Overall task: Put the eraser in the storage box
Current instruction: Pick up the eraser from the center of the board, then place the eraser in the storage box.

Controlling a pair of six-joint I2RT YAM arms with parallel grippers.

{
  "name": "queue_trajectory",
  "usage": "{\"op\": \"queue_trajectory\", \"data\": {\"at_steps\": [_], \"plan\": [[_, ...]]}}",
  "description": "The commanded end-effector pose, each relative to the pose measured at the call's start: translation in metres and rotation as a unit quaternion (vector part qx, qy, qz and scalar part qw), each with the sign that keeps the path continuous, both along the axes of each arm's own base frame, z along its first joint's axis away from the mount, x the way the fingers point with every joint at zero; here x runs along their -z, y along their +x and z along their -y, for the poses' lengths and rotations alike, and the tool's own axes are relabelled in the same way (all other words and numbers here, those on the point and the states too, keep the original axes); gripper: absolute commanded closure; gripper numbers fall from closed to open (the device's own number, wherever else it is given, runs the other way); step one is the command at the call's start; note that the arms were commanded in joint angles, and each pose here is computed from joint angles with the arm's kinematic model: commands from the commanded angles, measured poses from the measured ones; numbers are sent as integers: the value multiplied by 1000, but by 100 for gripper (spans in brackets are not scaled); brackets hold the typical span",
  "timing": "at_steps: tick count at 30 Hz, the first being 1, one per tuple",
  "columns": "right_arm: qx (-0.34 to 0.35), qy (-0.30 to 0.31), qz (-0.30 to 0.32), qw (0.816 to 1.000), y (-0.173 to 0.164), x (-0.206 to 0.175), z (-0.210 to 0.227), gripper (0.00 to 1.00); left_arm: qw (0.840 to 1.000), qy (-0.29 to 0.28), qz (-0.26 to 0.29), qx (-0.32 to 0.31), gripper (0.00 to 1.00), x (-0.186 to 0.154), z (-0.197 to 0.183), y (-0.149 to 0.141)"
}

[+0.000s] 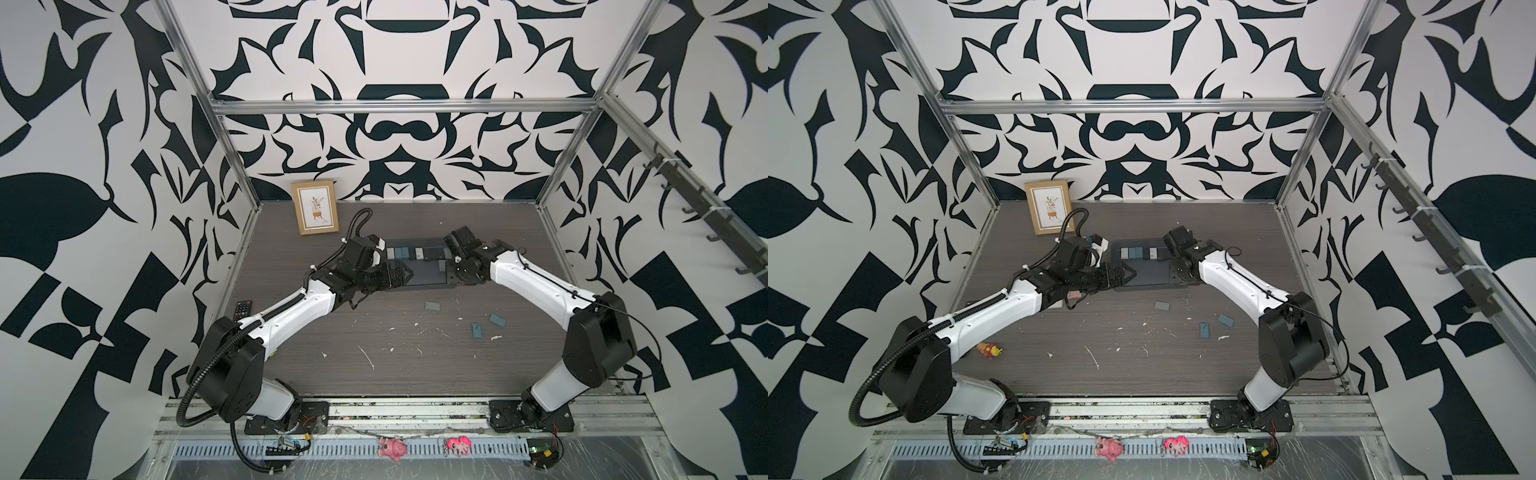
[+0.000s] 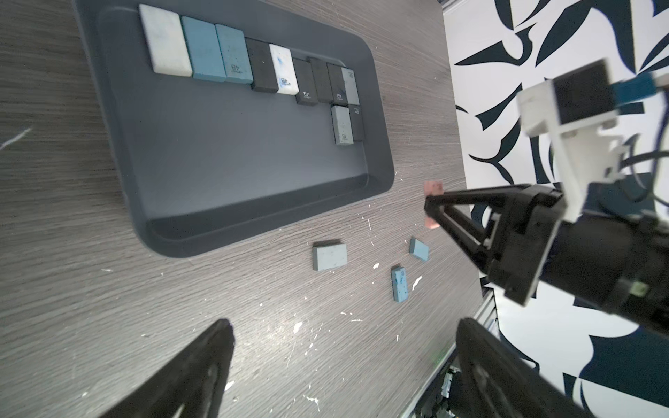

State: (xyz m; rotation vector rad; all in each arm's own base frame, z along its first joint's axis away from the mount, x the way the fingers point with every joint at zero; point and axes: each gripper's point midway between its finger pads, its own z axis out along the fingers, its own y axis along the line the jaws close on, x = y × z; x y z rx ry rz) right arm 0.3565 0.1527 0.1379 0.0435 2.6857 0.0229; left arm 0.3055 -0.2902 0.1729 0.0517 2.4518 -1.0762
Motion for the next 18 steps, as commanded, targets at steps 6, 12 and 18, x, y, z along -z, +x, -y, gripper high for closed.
{"op": "queue_trajectory", "data": {"at_steps": [6, 12, 18], "plan": [[-41, 4, -17, 999, 54, 1, -32, 80, 999, -26, -16, -10, 1, -1, -8, 12], [-49, 6, -40, 998, 82, 31, -52, 79, 999, -24, -25, -21, 1, 7, -18, 16], [-50, 1, -60, 997, 94, 58, -59, 78, 999, -24, -33, -25, 1, 14, -22, 22]]}}
